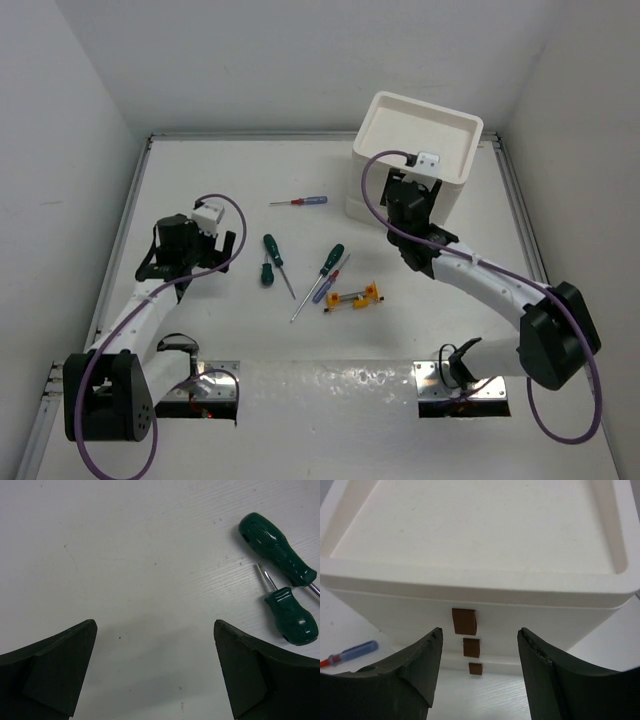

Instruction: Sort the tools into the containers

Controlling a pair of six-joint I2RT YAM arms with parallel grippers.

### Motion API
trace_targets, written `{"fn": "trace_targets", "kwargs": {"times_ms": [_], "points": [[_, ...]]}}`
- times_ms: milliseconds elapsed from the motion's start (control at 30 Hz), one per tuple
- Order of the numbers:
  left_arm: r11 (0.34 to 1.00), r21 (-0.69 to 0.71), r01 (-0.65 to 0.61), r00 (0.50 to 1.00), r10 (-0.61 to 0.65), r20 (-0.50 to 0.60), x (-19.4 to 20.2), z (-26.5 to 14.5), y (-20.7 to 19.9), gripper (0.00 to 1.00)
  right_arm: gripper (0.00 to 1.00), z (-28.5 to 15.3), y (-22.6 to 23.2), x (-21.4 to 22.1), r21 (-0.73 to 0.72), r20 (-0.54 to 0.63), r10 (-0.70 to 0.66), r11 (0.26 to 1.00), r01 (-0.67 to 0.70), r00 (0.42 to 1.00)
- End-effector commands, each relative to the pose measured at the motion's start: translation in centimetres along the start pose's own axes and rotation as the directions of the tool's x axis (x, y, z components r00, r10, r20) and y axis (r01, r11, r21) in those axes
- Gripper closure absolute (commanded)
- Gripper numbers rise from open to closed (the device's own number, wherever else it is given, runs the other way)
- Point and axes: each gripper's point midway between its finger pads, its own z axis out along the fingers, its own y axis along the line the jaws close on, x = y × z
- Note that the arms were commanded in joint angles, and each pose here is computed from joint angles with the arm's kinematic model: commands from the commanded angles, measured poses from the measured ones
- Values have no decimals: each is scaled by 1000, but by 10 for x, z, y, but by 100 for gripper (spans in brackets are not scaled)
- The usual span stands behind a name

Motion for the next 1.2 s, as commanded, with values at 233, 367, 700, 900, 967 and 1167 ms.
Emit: {"fn": "trace_targets", "kwargs": {"times_ms": [233, 367, 700, 900, 967, 1167], "points": [[997, 64, -37, 998, 34, 49, -14, -2, -10, 0, 44, 16, 0, -18, 137, 69, 19, 990, -28, 997], [996, 80, -41, 998, 37, 56, -15, -3, -13, 0, 45, 20, 2, -11, 150, 55, 15, 988, -23, 998], [995, 90, -42, 998, 37, 52, -13, -4, -15, 0, 82, 28, 6, -5, 159, 56, 33, 986, -42, 998], [995, 91, -42, 998, 38, 54, -14, -4, -15, 0, 100, 23, 1, 5, 133, 41, 62, 989, -67, 997], [995, 94, -42, 998, 37, 52, -13, -4, -15, 0, 100, 20, 1, 3, 113, 43, 80, 990, -84, 996], [994, 98, -43, 998, 38, 53, -13, -4, -16, 0, 100, -2, 5, 13, 8, 30, 86, 996, -86, 996]]}}
